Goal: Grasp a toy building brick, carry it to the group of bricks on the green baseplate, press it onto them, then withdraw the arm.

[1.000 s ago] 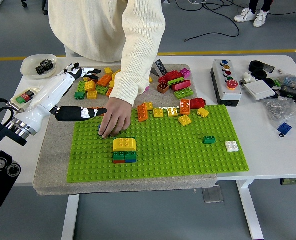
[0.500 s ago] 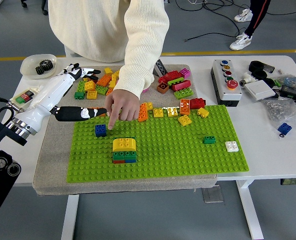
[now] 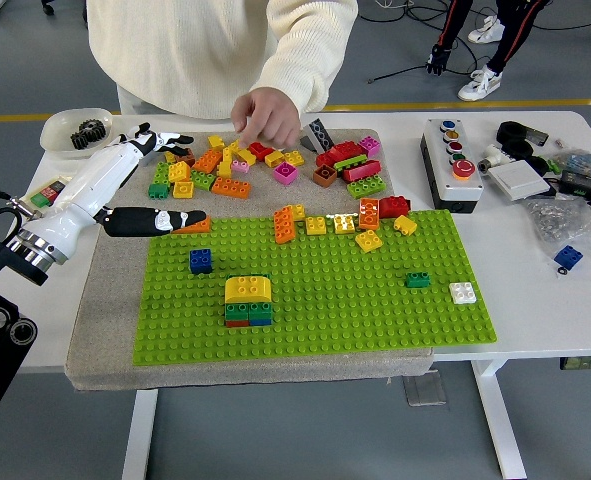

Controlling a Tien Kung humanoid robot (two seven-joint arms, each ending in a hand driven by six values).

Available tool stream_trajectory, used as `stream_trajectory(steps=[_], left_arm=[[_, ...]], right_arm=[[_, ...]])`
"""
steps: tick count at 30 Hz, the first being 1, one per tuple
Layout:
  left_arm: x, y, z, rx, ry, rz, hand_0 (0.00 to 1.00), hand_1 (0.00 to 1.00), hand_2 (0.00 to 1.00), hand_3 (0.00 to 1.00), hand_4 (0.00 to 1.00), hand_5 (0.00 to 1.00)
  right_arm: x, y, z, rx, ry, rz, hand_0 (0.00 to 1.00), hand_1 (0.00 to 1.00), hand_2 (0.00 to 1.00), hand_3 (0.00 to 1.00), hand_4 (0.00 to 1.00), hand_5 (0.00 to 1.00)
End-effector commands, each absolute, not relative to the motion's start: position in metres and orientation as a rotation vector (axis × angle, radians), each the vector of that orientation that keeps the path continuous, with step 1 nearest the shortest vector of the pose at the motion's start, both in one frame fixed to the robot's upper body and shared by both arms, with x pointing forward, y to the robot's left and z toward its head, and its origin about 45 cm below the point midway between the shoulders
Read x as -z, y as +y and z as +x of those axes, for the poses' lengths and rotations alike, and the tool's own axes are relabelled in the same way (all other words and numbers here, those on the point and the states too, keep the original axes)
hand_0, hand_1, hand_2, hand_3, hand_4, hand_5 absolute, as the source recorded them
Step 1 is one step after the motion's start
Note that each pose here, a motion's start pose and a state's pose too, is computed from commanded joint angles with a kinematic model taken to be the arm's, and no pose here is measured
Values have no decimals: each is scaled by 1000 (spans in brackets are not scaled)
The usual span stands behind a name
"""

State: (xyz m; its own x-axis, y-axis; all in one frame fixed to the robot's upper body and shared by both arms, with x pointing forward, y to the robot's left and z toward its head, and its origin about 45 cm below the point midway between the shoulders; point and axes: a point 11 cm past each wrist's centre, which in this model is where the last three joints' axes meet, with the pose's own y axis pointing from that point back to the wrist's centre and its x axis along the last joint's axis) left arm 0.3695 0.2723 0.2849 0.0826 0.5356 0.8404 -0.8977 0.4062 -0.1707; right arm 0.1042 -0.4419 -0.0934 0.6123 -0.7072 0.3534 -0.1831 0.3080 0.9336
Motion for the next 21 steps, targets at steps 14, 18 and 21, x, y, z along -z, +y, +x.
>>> stream_trajectory(steps=[14,18,21], left_arm=[[-283,275,381,-1100,-1067,534,998,773,588,574,937,238],[-280,272,385,-1071,-1112,592,998,762,522,512,869,133],[-276,268,386,-1030,-1141,651,998,762,522,512,869,133]], right_arm=[[94,-441,104,416,-883,1245,745,646,728,624,885,478],[93,-442,103,417,-886,1241,745,646,728,624,885,479],[93,-443,103,417,-887,1240,745,646,728,624,885,479]])
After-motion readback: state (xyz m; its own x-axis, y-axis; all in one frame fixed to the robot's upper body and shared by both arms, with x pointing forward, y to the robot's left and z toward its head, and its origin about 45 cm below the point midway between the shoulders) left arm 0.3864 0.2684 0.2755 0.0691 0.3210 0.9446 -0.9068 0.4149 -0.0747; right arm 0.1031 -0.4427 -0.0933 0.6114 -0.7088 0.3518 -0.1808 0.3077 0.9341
